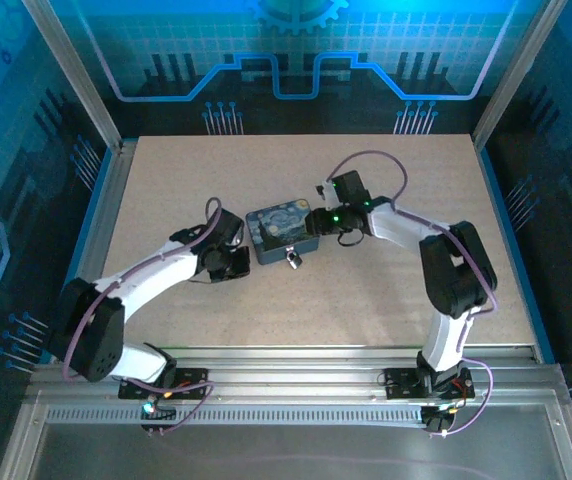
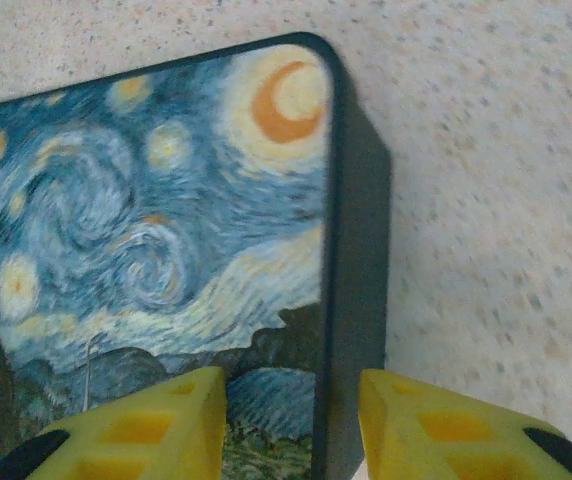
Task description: Unlock the padlock with the key
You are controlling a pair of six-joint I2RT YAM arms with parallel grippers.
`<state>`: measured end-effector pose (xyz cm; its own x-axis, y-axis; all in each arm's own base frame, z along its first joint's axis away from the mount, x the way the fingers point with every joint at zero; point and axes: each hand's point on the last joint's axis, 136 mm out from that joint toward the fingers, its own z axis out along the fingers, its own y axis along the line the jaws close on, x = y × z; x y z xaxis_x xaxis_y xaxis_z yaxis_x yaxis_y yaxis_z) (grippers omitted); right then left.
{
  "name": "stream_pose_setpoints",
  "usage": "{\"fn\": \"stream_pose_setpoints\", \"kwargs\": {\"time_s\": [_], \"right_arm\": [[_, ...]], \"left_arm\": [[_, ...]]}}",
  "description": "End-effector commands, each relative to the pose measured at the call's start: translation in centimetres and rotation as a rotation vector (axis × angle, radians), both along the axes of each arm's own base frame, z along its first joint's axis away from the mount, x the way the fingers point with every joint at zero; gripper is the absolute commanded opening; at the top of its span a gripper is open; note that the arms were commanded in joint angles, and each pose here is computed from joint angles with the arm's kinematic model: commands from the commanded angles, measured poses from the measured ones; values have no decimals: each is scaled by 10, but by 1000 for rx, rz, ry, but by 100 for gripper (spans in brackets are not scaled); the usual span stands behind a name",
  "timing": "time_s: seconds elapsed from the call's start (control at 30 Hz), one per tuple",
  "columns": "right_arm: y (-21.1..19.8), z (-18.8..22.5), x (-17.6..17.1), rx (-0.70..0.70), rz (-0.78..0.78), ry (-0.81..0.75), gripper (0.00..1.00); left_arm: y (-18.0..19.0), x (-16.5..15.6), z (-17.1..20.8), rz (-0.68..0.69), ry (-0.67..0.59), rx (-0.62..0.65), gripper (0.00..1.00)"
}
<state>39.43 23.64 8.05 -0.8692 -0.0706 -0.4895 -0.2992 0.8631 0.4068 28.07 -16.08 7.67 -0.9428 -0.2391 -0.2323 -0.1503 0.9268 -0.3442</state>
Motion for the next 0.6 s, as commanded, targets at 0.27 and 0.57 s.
{"fn": "stream_pose_setpoints", "kwargs": {"time_s": [0.27, 0.57], "right_arm": [[-38, 1, -58, -141, -102, 91, 56], [15, 14, -100, -177, 11, 88, 56]], "left_arm": [[7, 14, 18, -8, -61, 6, 0], [20, -3, 19, -11, -61, 40, 0]]}}
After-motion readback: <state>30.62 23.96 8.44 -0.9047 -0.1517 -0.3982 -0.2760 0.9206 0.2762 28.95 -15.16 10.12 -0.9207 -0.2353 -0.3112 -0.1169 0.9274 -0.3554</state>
